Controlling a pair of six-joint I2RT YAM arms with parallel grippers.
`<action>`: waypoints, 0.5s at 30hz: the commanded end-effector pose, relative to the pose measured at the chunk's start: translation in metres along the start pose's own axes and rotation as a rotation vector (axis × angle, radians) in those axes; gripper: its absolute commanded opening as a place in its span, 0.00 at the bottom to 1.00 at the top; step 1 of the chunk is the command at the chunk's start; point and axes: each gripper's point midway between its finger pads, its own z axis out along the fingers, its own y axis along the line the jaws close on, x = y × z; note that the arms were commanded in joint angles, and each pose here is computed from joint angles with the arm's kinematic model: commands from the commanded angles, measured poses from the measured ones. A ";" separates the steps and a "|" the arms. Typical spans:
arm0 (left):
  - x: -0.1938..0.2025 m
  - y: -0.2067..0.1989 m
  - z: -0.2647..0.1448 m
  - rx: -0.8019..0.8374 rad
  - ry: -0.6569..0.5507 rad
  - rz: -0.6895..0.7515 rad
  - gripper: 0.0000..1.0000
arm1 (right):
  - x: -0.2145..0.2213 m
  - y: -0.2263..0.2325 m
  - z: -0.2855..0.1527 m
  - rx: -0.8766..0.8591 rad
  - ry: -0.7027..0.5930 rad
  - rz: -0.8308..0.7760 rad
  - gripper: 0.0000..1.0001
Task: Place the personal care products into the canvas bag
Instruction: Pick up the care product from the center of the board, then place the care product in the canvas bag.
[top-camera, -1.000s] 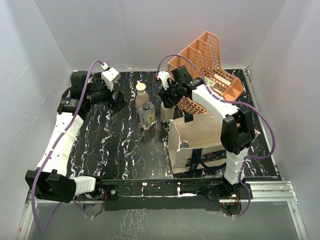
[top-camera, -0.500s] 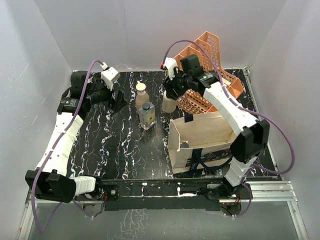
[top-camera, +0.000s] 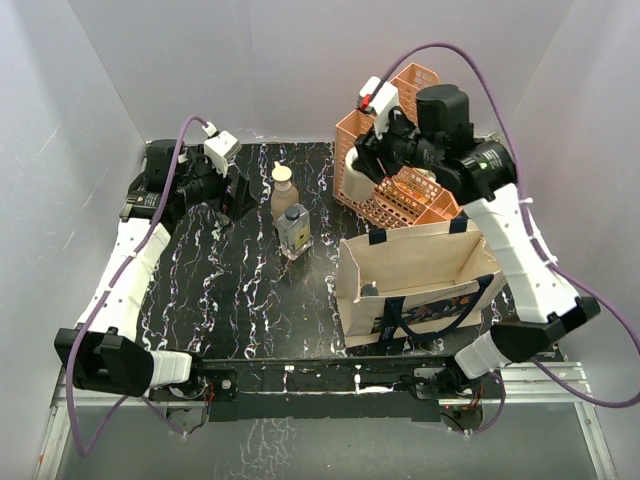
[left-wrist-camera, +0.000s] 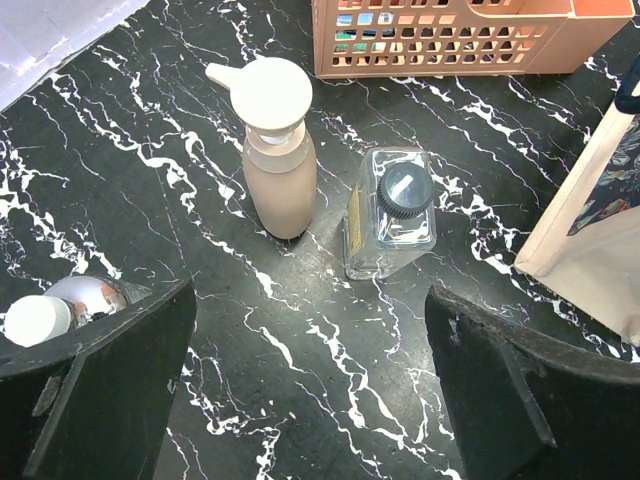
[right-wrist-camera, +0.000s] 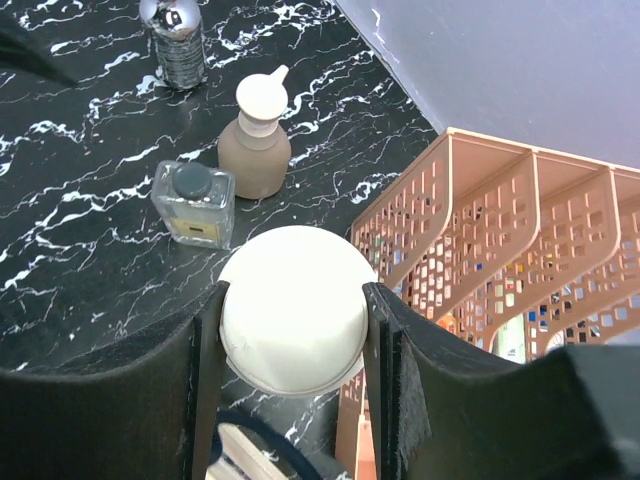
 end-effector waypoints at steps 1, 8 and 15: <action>-0.011 -0.002 -0.001 0.023 -0.035 -0.006 0.95 | -0.065 -0.003 -0.070 0.088 -0.226 -0.115 0.08; -0.021 -0.024 0.006 0.119 -0.055 0.028 0.94 | -0.049 0.011 -0.114 0.083 -0.229 -0.174 0.08; -0.028 -0.068 0.014 0.269 -0.009 0.140 0.94 | -0.014 0.030 -0.137 0.002 -0.181 -0.191 0.08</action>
